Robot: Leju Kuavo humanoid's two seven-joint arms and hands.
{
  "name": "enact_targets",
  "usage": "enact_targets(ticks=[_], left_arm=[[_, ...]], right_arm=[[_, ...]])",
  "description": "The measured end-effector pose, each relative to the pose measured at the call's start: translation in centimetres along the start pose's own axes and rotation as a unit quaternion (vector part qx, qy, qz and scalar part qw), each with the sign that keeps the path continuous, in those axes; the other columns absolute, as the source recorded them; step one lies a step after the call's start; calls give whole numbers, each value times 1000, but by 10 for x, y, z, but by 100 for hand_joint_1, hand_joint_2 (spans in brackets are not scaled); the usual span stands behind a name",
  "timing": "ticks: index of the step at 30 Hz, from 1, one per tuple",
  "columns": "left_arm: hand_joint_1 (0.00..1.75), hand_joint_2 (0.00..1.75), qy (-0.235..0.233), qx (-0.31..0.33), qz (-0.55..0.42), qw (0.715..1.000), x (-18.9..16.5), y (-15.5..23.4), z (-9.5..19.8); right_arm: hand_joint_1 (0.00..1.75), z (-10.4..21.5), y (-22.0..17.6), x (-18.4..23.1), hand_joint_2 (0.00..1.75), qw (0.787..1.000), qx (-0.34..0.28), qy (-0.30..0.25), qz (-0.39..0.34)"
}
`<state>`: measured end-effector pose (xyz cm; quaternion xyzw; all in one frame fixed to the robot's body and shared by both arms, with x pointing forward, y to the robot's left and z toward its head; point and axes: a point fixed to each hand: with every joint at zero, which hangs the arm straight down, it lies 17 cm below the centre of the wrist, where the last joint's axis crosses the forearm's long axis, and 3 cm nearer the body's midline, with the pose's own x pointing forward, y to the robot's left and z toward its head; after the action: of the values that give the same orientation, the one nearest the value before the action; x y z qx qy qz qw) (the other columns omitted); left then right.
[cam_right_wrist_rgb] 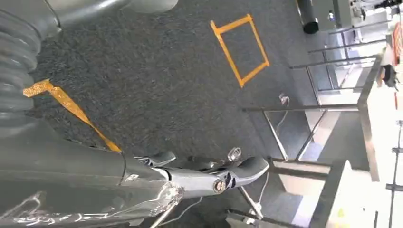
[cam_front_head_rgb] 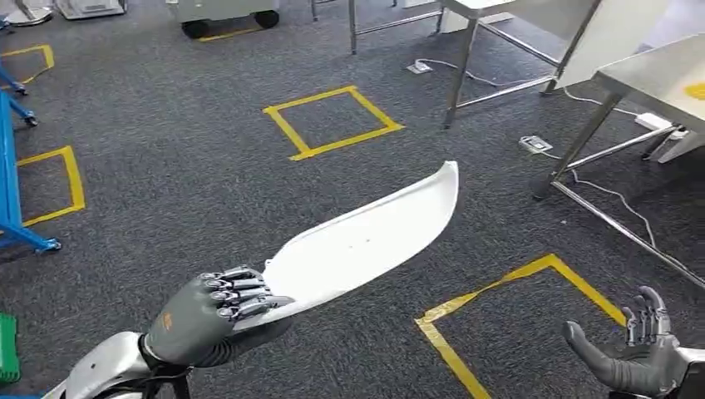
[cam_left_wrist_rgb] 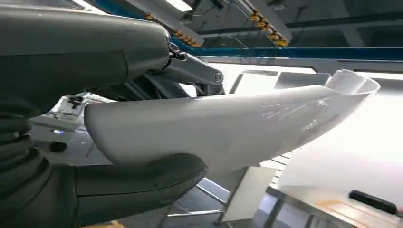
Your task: Take the parts from the cabinet and place them on the table.
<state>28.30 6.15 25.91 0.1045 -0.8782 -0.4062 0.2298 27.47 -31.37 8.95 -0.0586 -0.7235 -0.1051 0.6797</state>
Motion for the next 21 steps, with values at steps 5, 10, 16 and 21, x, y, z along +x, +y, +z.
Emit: enact_targets(ticks=[5, 10, 16, 21], left_arm=[[175, 175, 0, -1, 0, 1000, 0, 0, 1], [175, 175, -1, 4, -2, 1000, 0, 2, 0], [175, 175, 16, 27, 17, 999, -7, 9, 0], [175, 175, 17, 46, 29, 998, -11, 17, -2]], right_arm=[[0, 0, -1, 0, 175, 1000, 0, 0, 0], [0, 2, 0, -8, 175, 999, -1, 24, -33], [0, 33, -32, -98, 175, 977, -55, 203, -47], [0, 116, -67, -193, 175, 922, -46, 380, 61]])
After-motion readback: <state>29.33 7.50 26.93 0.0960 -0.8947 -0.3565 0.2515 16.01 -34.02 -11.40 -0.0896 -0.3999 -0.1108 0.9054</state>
